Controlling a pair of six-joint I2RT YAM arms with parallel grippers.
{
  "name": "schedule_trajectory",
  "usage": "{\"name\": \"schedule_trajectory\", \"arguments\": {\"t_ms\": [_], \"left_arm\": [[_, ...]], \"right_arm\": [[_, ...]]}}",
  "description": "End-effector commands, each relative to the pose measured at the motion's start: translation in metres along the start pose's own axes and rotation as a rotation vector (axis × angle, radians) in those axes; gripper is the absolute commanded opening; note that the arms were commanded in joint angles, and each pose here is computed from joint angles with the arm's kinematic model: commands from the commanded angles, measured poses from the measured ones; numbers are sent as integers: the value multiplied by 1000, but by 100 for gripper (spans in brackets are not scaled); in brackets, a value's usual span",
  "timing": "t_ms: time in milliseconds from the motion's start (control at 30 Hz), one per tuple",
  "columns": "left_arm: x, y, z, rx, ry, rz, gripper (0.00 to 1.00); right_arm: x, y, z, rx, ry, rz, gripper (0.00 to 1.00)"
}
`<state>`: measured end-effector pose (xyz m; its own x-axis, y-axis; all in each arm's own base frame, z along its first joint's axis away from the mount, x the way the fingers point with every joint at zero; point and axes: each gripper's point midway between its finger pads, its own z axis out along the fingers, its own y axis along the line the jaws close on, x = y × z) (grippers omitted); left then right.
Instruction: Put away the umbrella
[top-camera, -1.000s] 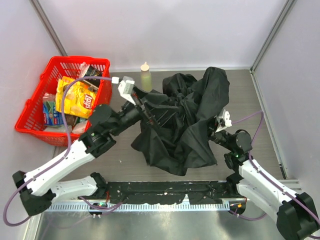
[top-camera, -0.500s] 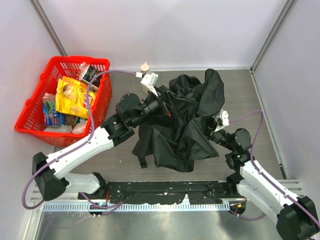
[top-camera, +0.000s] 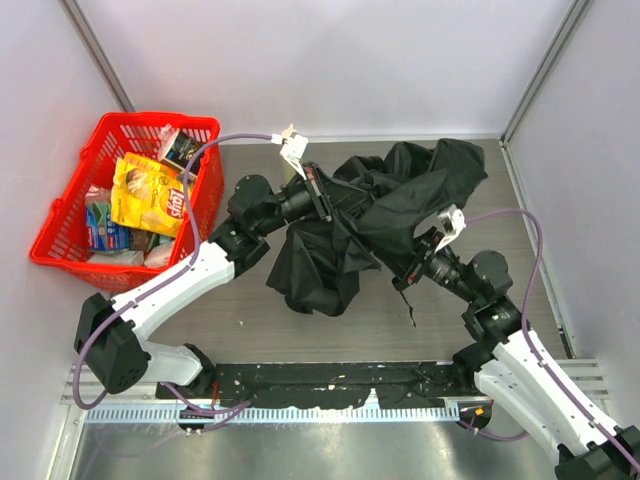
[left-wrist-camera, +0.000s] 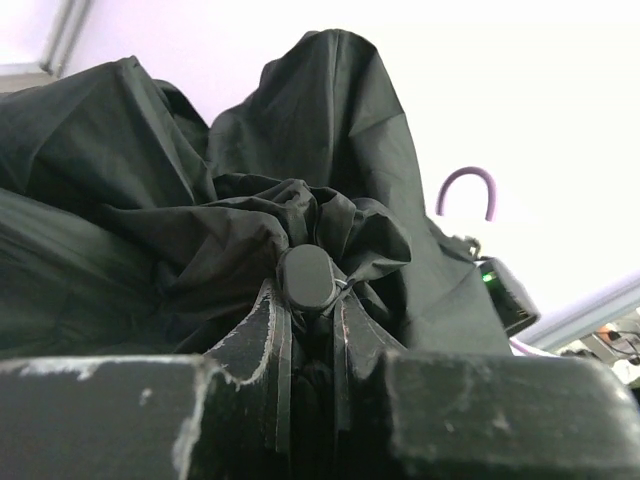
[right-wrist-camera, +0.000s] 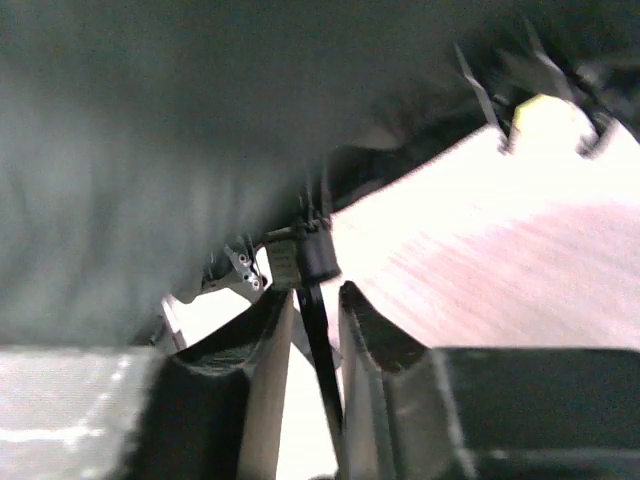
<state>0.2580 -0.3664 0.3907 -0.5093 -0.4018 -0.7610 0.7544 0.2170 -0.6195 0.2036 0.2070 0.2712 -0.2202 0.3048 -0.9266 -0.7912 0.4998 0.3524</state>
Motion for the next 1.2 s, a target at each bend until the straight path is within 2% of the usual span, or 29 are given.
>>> {"name": "schedule_trajectory", "arguments": {"t_ms": [0,33,100,200,300,367,567,733,767,867,933,1000,1167], "left_arm": [[-44,-5,-8,54,-130,38,0],[-49,-2,-8,44,-138,38,0],[-58,7,-10,-7,-142,24,0],[-61,26,-10,-107,-112,-22,0],[-58,40,-11,-148,-88,-117,0],[-54,38,-8,-120,-66,-171,0],[-43,48,-9,-163,-37,-232,0],[-59,74,-22,-329,-128,-130,0],[-66,81,-27,-387,-156,-99,0],[-81,96,-44,-512,-214,27,0],[-93,107,-56,-598,-268,103,0],[-100,111,-62,-640,-288,149,0],[-105,112,-68,-669,-311,163,0]], "right_arm": [[11,-23,-20,304,171,271,37],[21,-21,-29,337,249,291,39],[23,-21,-44,399,320,288,42],[0,-4,-51,367,344,215,40],[-30,26,-35,209,299,189,40],[-37,38,-16,103,308,201,39],[-67,67,25,0,246,144,38],[-78,80,47,29,172,332,39],[-86,74,44,79,109,353,39],[-65,72,40,141,112,436,43],[-56,66,40,186,78,444,65],[-47,65,44,202,47,429,73],[-31,57,69,271,61,358,74]]}}
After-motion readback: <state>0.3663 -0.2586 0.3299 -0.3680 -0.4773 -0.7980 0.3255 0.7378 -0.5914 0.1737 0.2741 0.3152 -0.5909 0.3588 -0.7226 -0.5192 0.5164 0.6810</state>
